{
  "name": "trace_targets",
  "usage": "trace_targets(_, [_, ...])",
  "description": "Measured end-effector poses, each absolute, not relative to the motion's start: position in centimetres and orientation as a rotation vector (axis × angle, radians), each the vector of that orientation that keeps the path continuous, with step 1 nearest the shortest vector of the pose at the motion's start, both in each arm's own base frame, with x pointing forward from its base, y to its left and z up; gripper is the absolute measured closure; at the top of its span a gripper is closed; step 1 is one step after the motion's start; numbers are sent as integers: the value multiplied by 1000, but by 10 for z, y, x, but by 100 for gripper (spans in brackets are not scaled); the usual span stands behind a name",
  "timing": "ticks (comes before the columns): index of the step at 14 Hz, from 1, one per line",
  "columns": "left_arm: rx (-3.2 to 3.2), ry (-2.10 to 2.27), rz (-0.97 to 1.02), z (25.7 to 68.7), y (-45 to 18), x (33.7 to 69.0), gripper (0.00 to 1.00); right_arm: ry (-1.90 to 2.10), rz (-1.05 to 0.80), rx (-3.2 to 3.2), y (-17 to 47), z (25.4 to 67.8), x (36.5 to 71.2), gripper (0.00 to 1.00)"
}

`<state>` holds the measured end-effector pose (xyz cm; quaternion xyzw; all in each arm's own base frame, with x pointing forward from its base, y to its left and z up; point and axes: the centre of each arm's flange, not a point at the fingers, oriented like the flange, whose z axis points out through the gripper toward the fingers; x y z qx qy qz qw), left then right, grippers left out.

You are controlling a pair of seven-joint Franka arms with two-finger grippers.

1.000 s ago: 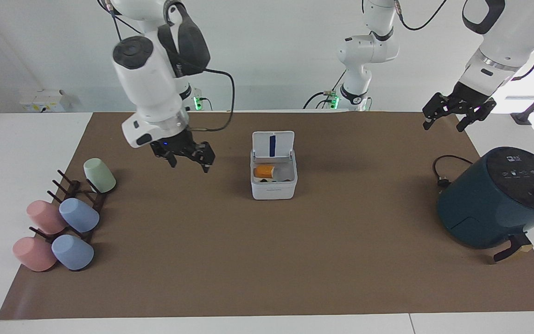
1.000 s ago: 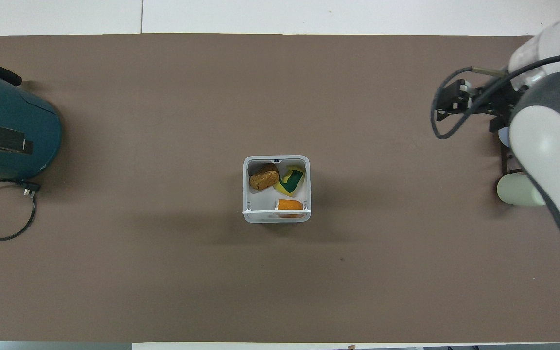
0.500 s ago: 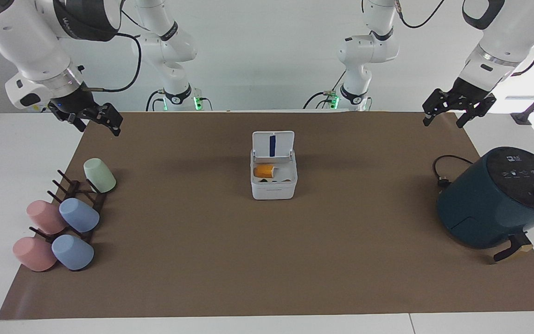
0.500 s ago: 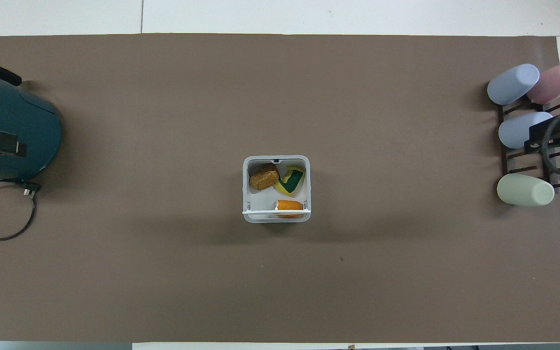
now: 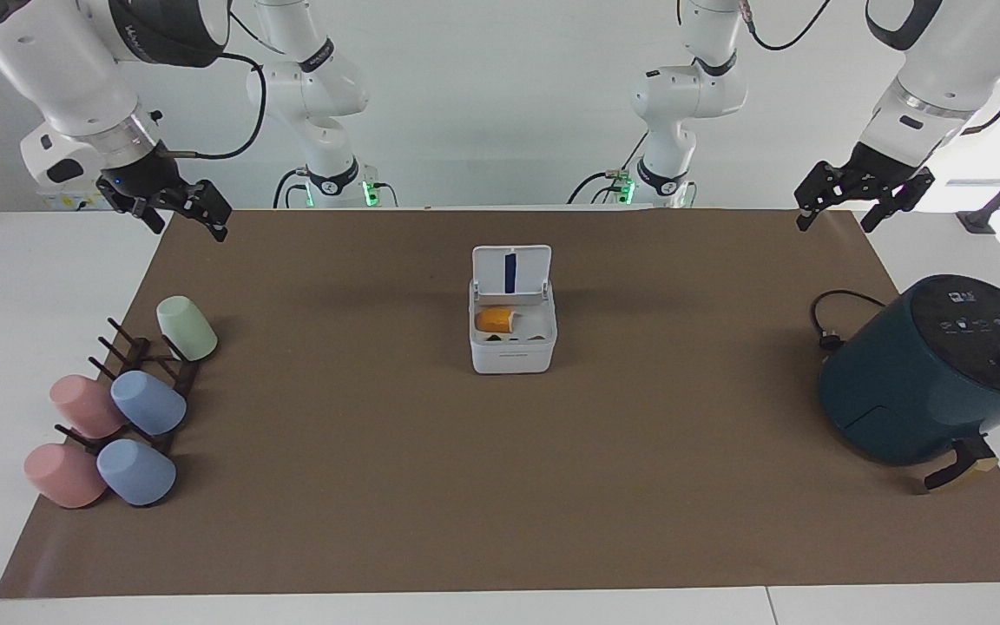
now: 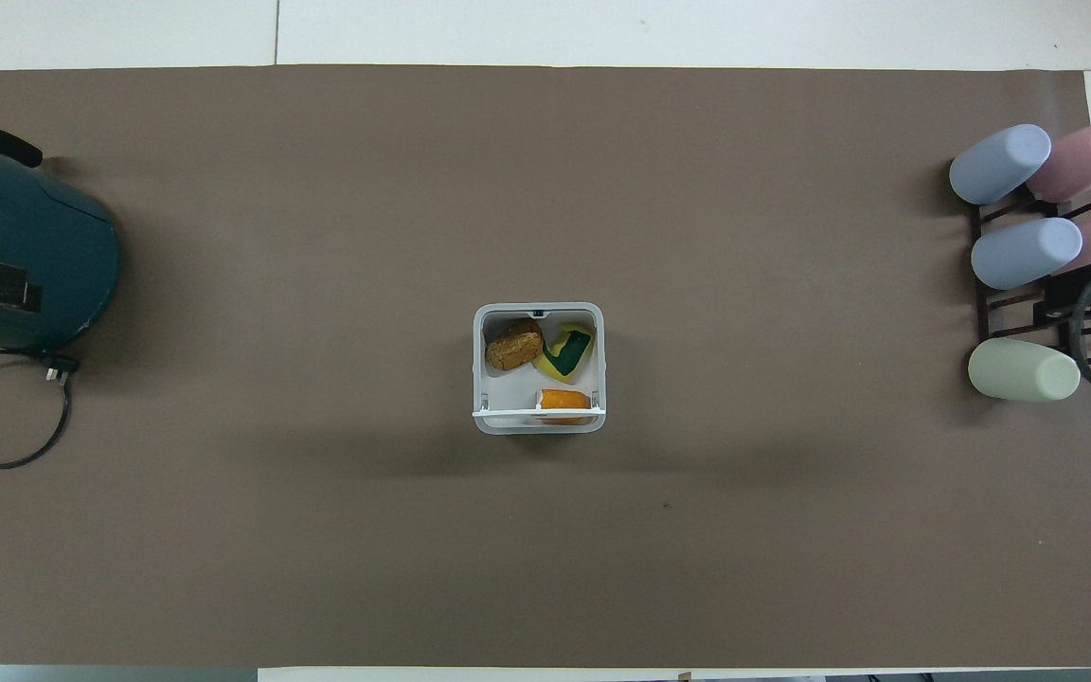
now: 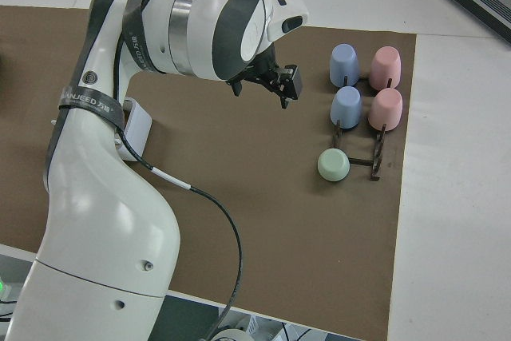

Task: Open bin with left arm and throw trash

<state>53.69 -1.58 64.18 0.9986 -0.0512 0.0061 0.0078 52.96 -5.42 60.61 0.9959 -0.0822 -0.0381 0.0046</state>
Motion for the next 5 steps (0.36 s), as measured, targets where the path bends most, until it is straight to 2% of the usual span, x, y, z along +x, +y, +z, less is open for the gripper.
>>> trace_targets(5, [3122,-147,22,643,-17,536,0,-242,-127,3108,-53,604,530,0])
